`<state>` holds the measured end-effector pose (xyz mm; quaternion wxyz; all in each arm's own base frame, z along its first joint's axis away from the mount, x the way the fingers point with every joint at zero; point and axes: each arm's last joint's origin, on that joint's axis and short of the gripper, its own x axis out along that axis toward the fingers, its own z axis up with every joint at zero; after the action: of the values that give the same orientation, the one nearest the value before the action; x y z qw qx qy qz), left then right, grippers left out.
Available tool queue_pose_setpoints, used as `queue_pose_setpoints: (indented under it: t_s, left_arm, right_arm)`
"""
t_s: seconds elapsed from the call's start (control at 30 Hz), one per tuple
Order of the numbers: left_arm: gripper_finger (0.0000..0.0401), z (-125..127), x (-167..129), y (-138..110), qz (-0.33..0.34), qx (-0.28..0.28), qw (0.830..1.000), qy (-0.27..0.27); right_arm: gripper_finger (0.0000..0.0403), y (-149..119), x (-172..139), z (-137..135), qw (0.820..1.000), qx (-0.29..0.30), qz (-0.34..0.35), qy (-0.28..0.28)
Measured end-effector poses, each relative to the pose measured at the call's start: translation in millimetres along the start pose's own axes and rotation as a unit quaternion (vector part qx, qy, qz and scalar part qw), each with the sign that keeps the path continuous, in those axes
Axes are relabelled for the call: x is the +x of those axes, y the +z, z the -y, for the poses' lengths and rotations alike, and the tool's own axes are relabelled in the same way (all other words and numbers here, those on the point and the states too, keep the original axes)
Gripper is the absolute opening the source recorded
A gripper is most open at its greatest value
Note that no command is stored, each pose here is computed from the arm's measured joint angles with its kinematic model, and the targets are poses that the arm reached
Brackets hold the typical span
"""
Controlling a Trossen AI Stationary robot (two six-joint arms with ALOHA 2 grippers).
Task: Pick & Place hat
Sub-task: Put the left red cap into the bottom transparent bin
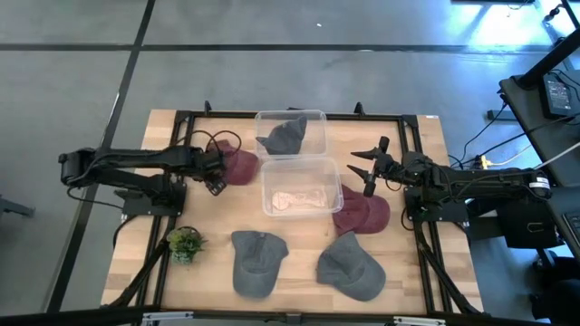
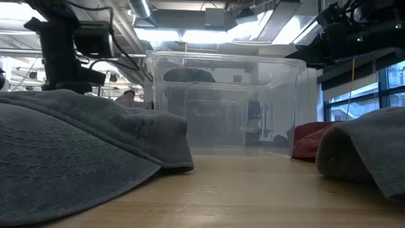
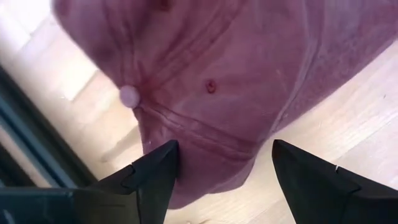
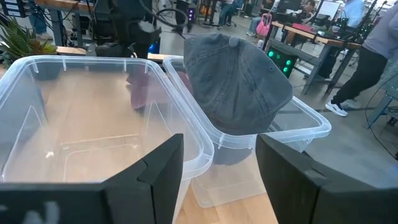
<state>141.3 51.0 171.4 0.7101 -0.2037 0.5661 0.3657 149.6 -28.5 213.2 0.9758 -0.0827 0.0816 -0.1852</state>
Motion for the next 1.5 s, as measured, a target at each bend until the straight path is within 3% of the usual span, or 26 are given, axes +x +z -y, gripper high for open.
queue_pose_setpoints:
  t_s: [0.2,0.47,0.5,0.6,0.8,1.03,1.13,1.23,1.4,1.5]
  left_arm:
    - [0.0199,7,11,5,-0.016,0.007,1.000,-0.003]
    - [0.0023,12,-3,19,0.001,0.016,1.000,-0.016]
    - [0.0015,13,-7,21,0.007,0.017,1.000,-0.018]
    - [0.0010,15,-23,28,0.013,0.033,0.999,-0.009]
    - [0.0007,16,-68,34,0.020,0.063,0.996,0.056]
    - [0.0006,20,-130,43,0.089,0.135,0.983,0.082]
    - [0.0005,23,-155,44,0.120,0.219,0.963,0.101]
    - [0.0005,31,-173,44,0.154,0.324,0.925,0.126]
    - [0.0005,45,-190,43,0.202,0.467,0.833,0.217]
    - [0.0007,57,-196,45,0.239,0.511,0.775,0.286]
  right_arm:
    - [0.0200,0,0,0,1.000,0.000,0.000,0.000]
    - [0.0200,0,0,0,1.000,0.000,0.000,0.000]
    - [0.0200,0,0,0,1.000,0.000,0.000,0.000]
    - [0.0200,0,0,0,1.000,0.000,0.000,0.000]
    - [0.0200,0,0,0,1.000,0.002,0.000,0.000]
    - [0.0200,0,0,0,1.000,0.003,0.000,0.000]
    - [0.0200,1,0,0,1.000,0.021,0.003,0.000]
    - [0.0200,4,0,1,0.998,0.064,0.022,-0.002]
    - [0.0200,14,-1,3,0.990,0.123,0.072,-0.004]
    - [0.0200,18,-2,3,0.987,0.130,0.093,-0.005]
